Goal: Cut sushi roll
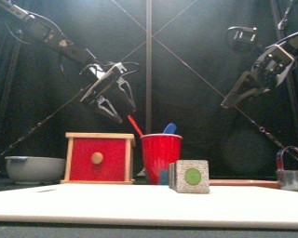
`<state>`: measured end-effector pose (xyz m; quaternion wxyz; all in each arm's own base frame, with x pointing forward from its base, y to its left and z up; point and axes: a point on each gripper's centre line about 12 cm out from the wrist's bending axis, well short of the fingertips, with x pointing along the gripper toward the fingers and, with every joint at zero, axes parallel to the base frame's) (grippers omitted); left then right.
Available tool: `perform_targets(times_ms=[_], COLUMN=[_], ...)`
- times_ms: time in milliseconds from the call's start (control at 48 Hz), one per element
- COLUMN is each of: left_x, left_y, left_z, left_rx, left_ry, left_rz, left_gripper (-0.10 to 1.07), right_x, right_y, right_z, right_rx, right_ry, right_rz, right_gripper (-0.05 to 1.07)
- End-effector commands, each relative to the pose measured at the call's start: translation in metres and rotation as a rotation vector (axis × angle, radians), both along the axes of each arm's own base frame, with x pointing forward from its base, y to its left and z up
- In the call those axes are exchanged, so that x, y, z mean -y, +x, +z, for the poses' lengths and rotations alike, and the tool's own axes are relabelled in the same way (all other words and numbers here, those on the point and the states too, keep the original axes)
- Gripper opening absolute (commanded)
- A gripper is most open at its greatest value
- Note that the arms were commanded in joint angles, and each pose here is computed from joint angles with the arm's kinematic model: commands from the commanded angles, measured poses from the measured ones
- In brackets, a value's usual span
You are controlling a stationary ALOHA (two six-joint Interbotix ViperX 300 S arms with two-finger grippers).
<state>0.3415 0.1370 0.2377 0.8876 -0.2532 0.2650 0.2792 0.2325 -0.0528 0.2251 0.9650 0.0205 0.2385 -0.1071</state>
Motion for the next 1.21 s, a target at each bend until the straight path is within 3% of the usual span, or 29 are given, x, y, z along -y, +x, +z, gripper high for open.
perform_targets(times_ms=[0, 125, 292, 500, 646, 812, 958, 1188], left_x=[0.009, 0.020, 0.033, 0.038, 0.045, 0.042, 0.042, 0.042], left_y=[-0.002, -0.010, -0.034, -0.074, -0.089, -0.094, -0.095, -0.100], left_z=[0.014, 0.020, 0.026, 0.036, 0.036, 0.031, 0.028, 0.019], left_rx=[0.011, 0.049, 0.137, 0.232, 0.234, 0.221, 0.217, 0.201], left_ry=[0.104, 0.166, 0.229, 0.394, 0.498, 0.502, 0.491, 0.468], left_rz=[-0.081, -0.150, -0.218, -0.292, -0.360, -0.350, -0.344, -0.336], left_gripper=[0.90, 0.90, 0.90, 0.90, 0.90, 0.90, 0.90, 0.90], right_x=[0.006, 0.016, 0.030, 0.036, 0.034, 0.040, 0.052, 0.064], right_y=[0.010, 0.028, 0.051, 0.084, 0.106, 0.126, 0.148, 0.181], right_z=[0.024, 0.048, 0.053, 0.058, 0.044, 0.032, 0.036, 0.026], right_rx=[0.082, 0.152, 0.136, 0.140, 0.094, 0.049, 0.047, 0.017], right_ry=[-0.025, -0.048, -0.036, 0.029, 0.018, -0.051, -0.090, -0.120], right_rz=[-0.011, -0.029, -0.059, -0.076, -0.044, -0.011, -0.008, 0.005], right_gripper=[0.02, 0.02, 0.08, 0.43, 0.78, 1.02, 1.02, 1.02])
